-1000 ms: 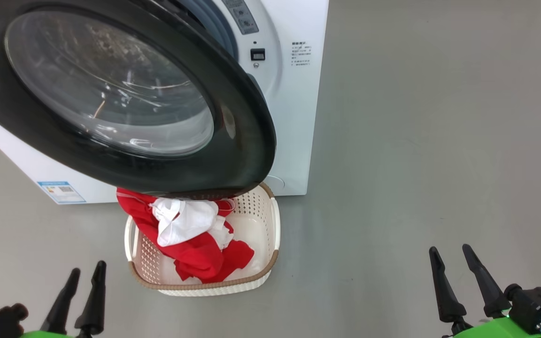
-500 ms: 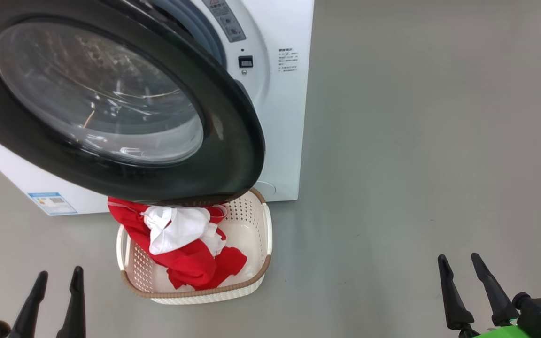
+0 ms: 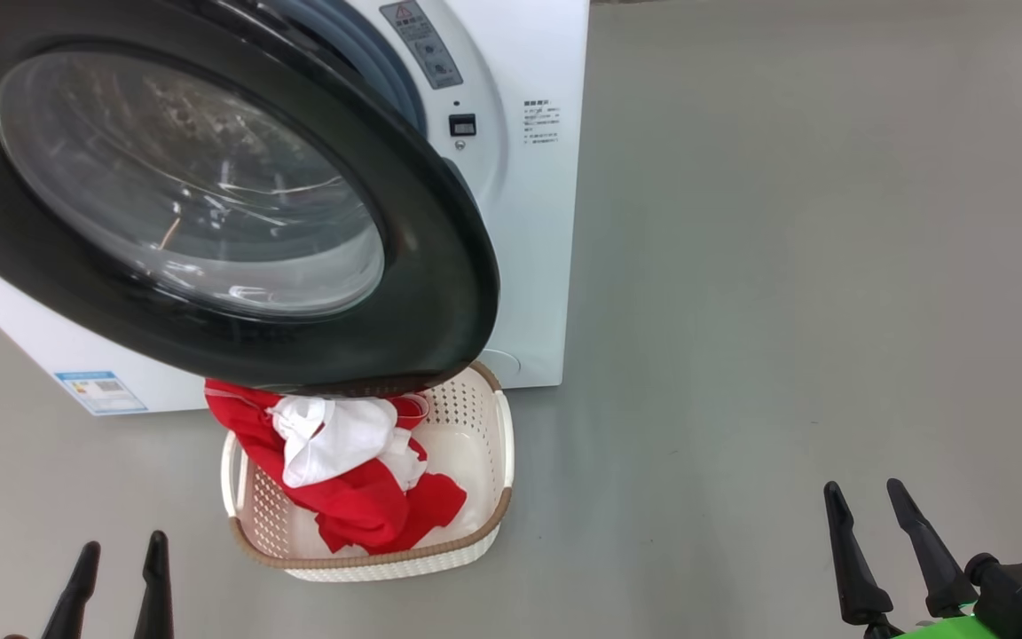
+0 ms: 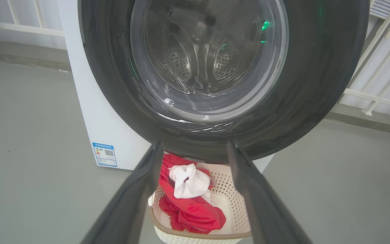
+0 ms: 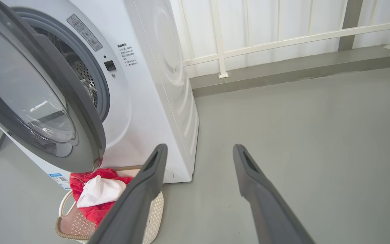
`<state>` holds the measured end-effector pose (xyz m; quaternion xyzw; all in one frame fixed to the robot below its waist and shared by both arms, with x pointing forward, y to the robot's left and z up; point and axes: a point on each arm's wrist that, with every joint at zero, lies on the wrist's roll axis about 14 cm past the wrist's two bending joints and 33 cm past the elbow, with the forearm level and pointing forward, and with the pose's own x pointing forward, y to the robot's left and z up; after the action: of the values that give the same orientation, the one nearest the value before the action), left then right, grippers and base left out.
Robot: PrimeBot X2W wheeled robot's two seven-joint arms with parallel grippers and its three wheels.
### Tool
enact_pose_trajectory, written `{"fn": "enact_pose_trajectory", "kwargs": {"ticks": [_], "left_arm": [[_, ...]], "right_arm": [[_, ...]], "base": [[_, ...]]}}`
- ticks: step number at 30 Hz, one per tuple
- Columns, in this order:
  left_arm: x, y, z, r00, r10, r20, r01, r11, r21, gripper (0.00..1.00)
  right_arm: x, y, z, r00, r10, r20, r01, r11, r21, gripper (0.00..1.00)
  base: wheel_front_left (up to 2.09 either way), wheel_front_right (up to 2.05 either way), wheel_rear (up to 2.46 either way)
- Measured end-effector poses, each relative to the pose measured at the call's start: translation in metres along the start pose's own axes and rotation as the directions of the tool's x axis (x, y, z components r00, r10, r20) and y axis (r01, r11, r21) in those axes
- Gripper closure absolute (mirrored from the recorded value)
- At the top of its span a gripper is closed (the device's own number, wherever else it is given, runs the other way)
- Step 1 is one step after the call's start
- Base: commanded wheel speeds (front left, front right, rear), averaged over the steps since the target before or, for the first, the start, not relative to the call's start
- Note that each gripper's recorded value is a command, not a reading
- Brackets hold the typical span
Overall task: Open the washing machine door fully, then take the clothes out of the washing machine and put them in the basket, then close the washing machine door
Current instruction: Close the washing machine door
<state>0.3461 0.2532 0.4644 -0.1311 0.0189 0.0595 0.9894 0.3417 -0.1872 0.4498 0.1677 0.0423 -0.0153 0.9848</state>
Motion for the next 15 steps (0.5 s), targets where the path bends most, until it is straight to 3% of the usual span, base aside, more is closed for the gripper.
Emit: {"fn": "enact_pose_trajectory", "kwargs": {"ticks": [3, 4, 5, 7, 8, 9, 15], "left_arm": [[-0.002, 0.001, 0.000, 1.000, 0.004, 0.001, -0.004, 1.000, -0.002, 0.00], [-0.003, 0.001, 0.000, 1.000, 0.007, 0.002, -0.007, 1.000, -0.003, 0.00], [-0.004, 0.002, 0.000, 1.000, 0.010, 0.002, -0.010, 1.000, -0.005, 0.00], [-0.006, 0.003, 0.000, 1.000, 0.017, 0.003, -0.017, 1.000, -0.007, 0.00], [-0.008, 0.004, 0.000, 1.000, 0.022, 0.003, -0.022, 1.000, -0.011, 0.00], [-0.009, 0.004, -0.001, 1.000, 0.024, 0.002, -0.024, 1.000, -0.014, 0.00], [-0.020, 0.007, -0.003, 0.999, 0.054, 0.004, -0.054, 0.998, -0.034, 0.00]], "right_arm": [[0.002, 0.003, -0.001, 1.000, 0.009, -0.003, -0.009, 1.000, 0.000, 0.00], [0.002, 0.005, -0.002, 1.000, 0.017, -0.005, -0.017, 1.000, 0.000, 0.06], [0.003, 0.009, -0.003, 1.000, 0.029, -0.010, -0.028, 1.000, 0.001, 0.46], [0.005, 0.019, -0.007, 0.998, 0.058, -0.022, -0.058, 0.998, 0.004, 0.82], [0.006, 0.024, -0.010, 0.997, 0.074, -0.030, -0.074, 0.997, 0.006, 0.82], [0.007, 0.030, -0.012, 0.995, 0.092, -0.038, -0.092, 0.996, 0.008, 1.00], [0.027, 0.072, -0.012, 0.976, 0.214, -0.033, -0.213, 0.977, 0.028, 1.00]], "base": [[0.00, 0.00, 0.00], [0.00, 0.00, 0.00], [0.00, 0.00, 0.00], [0.00, 0.00, 0.00], [0.00, 0.00, 0.00], [0.00, 0.00, 0.00], [0.00, 0.00, 0.00]]}}
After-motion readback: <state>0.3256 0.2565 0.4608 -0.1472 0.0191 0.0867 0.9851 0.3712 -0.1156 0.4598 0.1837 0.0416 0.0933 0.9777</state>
